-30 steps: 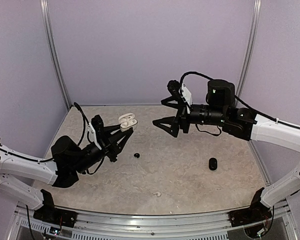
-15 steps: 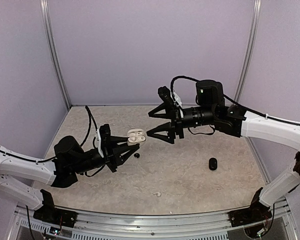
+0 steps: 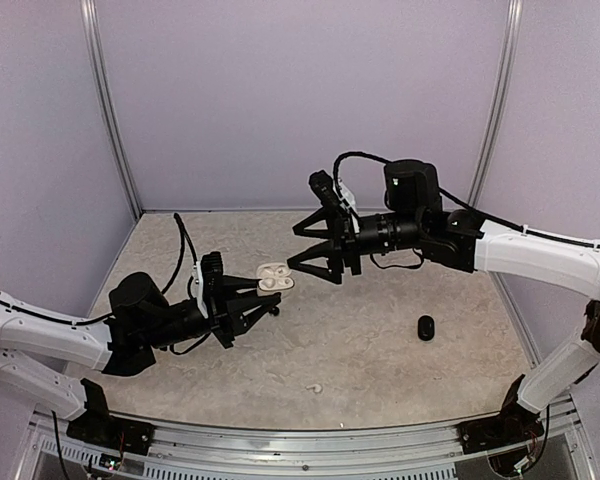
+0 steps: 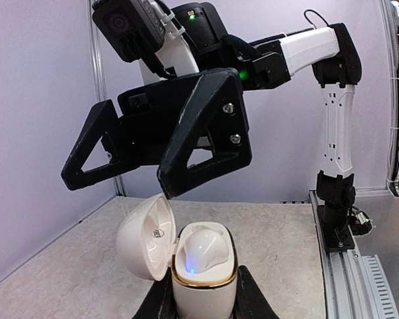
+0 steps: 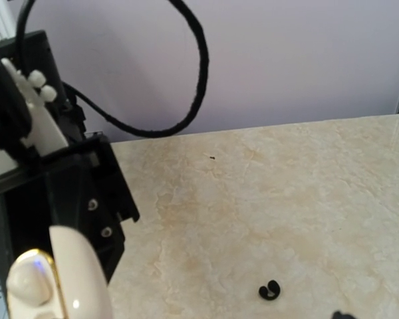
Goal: Insert the wireless bluetooth earbuds into the charging case
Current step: Adjust the right earbud at the center of the board.
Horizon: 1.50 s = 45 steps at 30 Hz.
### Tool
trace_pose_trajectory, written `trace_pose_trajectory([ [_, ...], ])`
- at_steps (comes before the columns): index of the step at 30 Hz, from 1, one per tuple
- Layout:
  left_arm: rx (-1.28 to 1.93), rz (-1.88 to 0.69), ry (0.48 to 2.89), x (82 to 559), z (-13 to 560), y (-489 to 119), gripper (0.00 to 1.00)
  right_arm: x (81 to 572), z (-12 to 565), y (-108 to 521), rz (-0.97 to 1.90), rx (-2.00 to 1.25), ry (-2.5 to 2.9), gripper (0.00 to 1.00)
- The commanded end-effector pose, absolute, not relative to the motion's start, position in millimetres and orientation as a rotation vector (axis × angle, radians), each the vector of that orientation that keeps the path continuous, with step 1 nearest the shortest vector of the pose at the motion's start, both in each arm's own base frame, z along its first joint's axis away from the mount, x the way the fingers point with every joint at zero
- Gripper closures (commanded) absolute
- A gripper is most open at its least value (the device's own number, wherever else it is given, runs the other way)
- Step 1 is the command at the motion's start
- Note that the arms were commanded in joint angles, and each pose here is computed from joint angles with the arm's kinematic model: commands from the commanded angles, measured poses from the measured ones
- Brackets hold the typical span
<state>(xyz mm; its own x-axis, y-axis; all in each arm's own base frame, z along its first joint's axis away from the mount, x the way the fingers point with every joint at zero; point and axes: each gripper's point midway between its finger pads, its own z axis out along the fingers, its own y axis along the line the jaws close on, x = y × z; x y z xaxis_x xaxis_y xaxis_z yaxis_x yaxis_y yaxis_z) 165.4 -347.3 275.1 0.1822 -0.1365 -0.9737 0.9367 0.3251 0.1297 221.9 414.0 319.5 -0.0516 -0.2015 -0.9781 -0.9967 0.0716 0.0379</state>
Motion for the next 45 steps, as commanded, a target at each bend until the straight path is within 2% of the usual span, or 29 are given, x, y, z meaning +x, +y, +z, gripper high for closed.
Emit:
trace_pose_trajectory([
  [1, 0.948, -0.942, 1.091, 160, 277, -347, 0.92, 226, 329, 419, 1.091, -1.261, 1.414, 0.16],
  [9, 0.857, -0.953, 1.130, 172, 277, -330, 0.93, 208, 342, 402, 1.111, -1.291, 1.357, 0.15],
  [14, 0.808, -0.939, 1.153, 178, 275, -317, 0.93, 209, 320, 387, 1.081, -1.287, 1.484, 0.16],
  [23, 0.726, -0.945, 1.199, 182, 271, -297, 0.92, 194, 199, 355, 1.038, -1.242, 1.934, 0.27],
  [30, 0.710, -0.949, 1.202, 183, 270, -294, 0.92, 155, 115, 354, 0.986, -1.224, 2.198, 0.40],
  [37, 0.712, -0.944, 1.203, 183, 268, -295, 0.92, 152, 65, 354, 0.886, -1.205, 2.308, 0.54],
  [45, 0.705, -0.937, 1.202, 183, 269, -292, 0.93, 144, 33, 359, 0.827, -1.255, 2.361, 0.56],
])
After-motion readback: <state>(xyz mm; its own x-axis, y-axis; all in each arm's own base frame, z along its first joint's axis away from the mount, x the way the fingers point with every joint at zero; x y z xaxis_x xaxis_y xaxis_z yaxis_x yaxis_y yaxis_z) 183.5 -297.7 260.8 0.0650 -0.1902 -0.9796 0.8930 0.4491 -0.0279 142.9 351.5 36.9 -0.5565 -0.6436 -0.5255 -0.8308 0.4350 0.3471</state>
